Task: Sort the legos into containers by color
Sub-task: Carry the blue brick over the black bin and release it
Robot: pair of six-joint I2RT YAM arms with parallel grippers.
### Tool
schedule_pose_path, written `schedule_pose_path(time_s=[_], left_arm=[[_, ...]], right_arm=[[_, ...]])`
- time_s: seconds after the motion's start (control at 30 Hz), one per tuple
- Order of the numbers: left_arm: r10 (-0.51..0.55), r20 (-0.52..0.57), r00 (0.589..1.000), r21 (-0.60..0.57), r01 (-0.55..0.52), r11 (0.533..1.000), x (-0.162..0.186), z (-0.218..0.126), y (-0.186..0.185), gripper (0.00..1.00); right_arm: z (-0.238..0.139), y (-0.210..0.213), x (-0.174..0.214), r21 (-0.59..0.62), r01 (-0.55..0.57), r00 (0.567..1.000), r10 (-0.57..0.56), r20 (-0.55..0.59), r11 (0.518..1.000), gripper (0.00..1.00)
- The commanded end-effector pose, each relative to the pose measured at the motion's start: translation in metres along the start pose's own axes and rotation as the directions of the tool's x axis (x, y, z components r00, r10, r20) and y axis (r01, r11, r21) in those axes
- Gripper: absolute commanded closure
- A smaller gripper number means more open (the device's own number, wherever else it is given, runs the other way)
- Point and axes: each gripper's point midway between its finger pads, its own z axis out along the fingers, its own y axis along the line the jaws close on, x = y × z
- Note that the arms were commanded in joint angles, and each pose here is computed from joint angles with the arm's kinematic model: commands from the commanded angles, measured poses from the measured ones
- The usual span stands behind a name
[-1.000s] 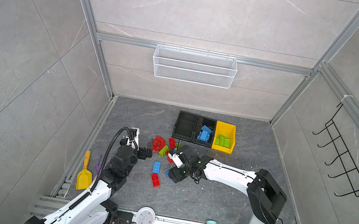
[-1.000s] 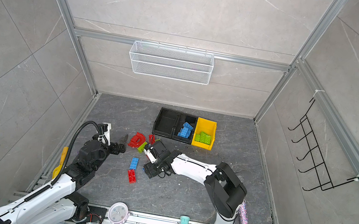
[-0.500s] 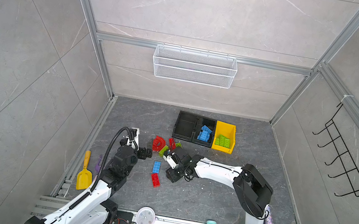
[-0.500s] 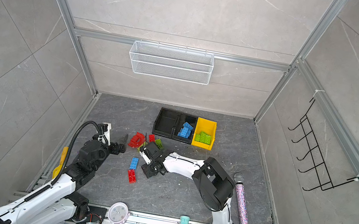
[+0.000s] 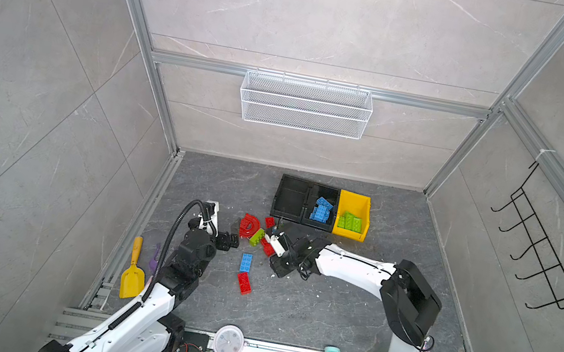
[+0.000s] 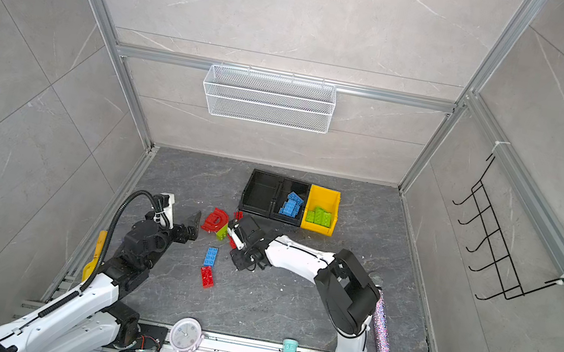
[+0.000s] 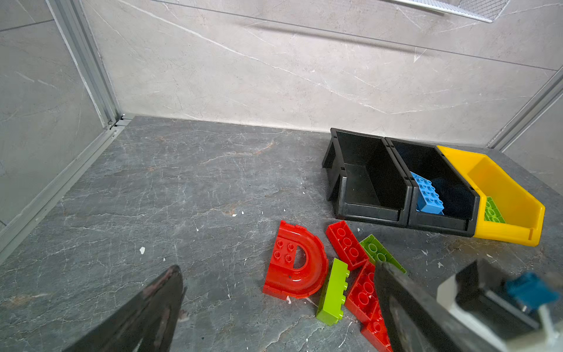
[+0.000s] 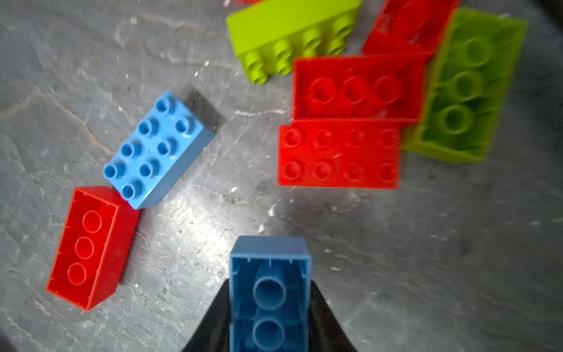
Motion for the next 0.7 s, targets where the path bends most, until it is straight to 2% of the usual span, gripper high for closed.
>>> schedule_pose_path(time_s=[0.0,0.13,0.33,0.5,0.67], left_arm=[[-0.015,0.039,0.999,-0.008,0.016,1.000,-0.009,-0.001,0.001,0.00],[-0.016,0.040,0.999,-0.009,0.017,1.000,-0.010,0.000,0.001,0.00],[-0.012,-0.008,1.000,0.010,0.012,1.000,-0.003,0.010,-0.005,0.00],[-0.012,-0.025,1.000,0.010,0.013,1.000,-0.001,0.013,-0.006,0.00],[-0.010,-0.026,1.000,-0.006,0.009,1.000,-0.001,0.014,-0.003,0.00]], right_arm=[[-0.031,-0.029,-0.029,-0.013,-0.069,0.994,0.070,0.089,0.998,0.70],[-0.051,-0.076,-0.053,-0.011,-0.151,0.977,0.151,0.151,0.988,0.70],[-0.070,-0.156,-0.080,0.054,-0.262,0.947,0.246,0.208,0.964,0.72],[-0.062,-0.201,-0.100,0.052,-0.357,0.911,0.335,0.240,0.933,0.71],[-0.045,-0.222,-0.118,0.044,-0.389,0.899,0.368,0.235,0.920,0.71]])
